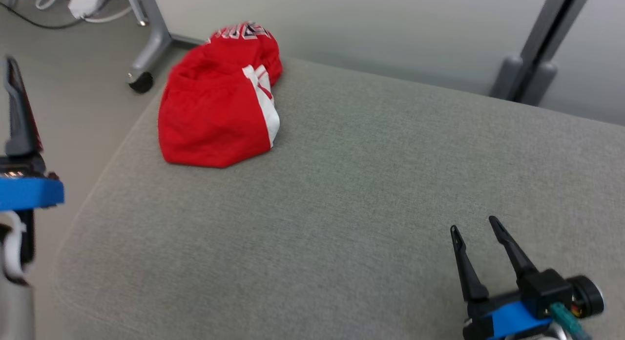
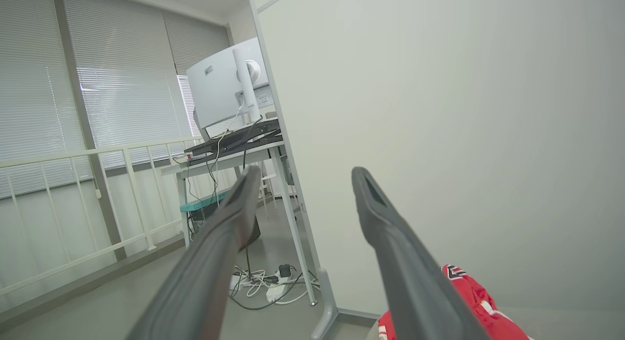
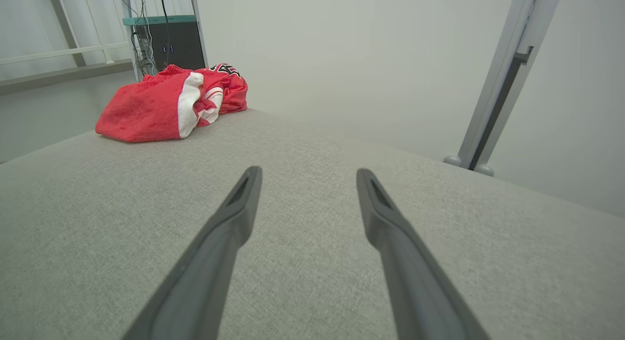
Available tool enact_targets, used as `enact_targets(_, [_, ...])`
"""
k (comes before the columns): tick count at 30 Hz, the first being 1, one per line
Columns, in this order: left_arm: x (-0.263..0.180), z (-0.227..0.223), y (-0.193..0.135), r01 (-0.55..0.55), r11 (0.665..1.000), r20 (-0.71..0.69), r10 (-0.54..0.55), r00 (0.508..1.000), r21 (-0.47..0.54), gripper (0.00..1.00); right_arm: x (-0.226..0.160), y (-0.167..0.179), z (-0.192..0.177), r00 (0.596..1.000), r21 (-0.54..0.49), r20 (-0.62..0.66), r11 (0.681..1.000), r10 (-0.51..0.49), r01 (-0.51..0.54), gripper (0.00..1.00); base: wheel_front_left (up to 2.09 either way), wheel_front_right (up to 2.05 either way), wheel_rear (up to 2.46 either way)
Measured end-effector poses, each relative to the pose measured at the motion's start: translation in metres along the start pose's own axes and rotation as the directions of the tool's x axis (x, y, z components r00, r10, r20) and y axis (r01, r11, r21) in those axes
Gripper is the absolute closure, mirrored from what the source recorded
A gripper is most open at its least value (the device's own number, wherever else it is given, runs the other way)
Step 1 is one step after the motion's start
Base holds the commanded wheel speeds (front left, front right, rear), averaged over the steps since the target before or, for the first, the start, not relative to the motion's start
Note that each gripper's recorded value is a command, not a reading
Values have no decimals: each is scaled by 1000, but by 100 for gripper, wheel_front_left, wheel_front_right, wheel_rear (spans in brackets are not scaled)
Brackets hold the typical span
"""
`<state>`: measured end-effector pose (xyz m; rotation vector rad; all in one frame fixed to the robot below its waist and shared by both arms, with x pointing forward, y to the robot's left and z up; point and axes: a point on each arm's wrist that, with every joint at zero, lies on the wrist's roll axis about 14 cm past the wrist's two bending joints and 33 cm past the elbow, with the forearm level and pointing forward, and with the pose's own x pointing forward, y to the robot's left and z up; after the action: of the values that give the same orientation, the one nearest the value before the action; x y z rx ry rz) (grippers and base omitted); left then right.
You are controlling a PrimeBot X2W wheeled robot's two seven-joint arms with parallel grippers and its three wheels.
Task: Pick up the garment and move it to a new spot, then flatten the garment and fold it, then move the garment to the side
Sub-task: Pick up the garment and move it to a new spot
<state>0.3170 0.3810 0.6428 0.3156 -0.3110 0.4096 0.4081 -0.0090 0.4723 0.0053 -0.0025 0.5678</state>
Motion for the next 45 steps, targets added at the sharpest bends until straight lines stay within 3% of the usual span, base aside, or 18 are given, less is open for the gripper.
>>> enact_targets(3, [59, 26, -10, 48, 999, 73, -48, 996, 13, 0, 5, -17, -6, 999, -15, -5, 999, -37, 37, 0, 0, 0, 0])
enact_targets(6, [106, 31, -32, 125, 987, 64, -132, 989, 100, 0, 7, -27, -20, 998, -40, -34, 998, -53, 52, 0, 0, 0, 0])
enact_targets(13, [158, -47, -96, 194, 978, -191, -204, 960, -70, 0, 7, -36, -49, 994, -75, -96, 996, -61, 54, 0, 0, 0, 0])
enact_targets(16, [151, -96, -141, 259, 957, -331, -290, 898, -133, 0, 7, -46, -59, 990, -90, -113, 993, -82, 72, 0, 0, 0, 0])
enact_targets(20, [126, -151, -191, 359, 913, -484, -408, 774, -195, 0, 9, -53, -69, 987, -98, -128, 992, -95, 83, 0, 0, 0, 0])
enact_targets(27, [87, -222, -216, 407, 882, -677, -450, 582, -237, 0, 20, -64, -66, 989, -112, -101, 989, -112, 101, 0, 0, 0, 0])
enact_targets(34, [59, -266, -208, 437, 875, -804, -406, 433, -206, 1, 23, -71, -65, 988, -113, -88, 986, -129, 119, 0, 0, 0, 0])
enact_targets(38, [57, -272, -207, 429, 879, -817, -398, 418, -209, 100, 22, -73, -66, 986, -104, -89, 986, -138, 128, 0, 0, 0, 0])
enact_targets(45, [80, -248, -195, 409, 890, -747, -411, 523, -203, 100, 25, -73, -55, 989, -86, -56, 987, -139, 134, 0, 0, 0, 0])
